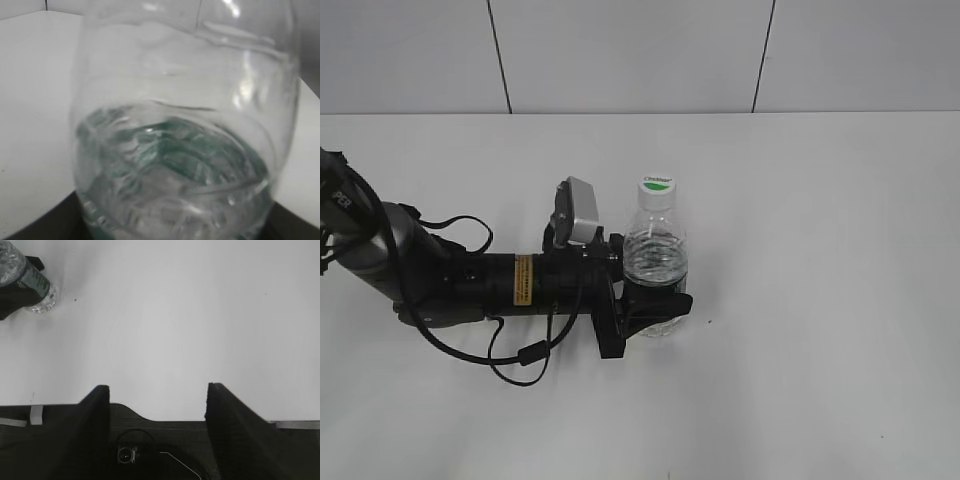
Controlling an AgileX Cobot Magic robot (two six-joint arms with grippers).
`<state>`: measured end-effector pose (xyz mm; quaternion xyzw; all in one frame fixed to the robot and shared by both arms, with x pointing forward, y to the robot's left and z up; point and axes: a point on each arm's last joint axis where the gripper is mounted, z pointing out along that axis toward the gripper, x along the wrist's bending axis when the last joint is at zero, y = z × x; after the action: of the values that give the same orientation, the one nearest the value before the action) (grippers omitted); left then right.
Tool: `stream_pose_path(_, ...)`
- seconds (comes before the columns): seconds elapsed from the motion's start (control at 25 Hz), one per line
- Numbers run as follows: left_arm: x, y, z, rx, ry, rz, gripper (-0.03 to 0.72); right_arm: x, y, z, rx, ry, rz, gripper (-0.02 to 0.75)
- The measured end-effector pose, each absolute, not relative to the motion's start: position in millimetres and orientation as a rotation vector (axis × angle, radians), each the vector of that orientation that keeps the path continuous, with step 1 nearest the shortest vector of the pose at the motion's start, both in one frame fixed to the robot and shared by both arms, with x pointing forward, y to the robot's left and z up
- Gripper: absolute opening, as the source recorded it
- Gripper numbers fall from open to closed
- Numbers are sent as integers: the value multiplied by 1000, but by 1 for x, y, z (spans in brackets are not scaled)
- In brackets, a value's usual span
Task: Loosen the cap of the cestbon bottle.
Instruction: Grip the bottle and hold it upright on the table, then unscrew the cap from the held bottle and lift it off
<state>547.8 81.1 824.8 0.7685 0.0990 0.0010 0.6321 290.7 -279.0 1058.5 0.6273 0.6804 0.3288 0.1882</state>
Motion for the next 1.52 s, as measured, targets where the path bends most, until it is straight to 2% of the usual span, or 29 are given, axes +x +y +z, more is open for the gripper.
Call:
stream_pose_path(0.24,548,81,825,1759,217,10,405,306,-276,1067,1835,1959,942,462)
stream_pose_path(0.6,547,81,825,1764,193,22,405,344,-275,1108,1937,2045,878,462)
stream_pose_path(1.0,546,81,824,1768,175,25,405,441,-267,1117,2206,2102,827,422)
stream_pose_path(1.16,546,81,824,1768,174,25,405,473,-248,1118,2234,2162,814,421)
stream_pose_path(1.52,546,80,825,1768,171,26,405,534,-172,1125,2084,2340,763,421)
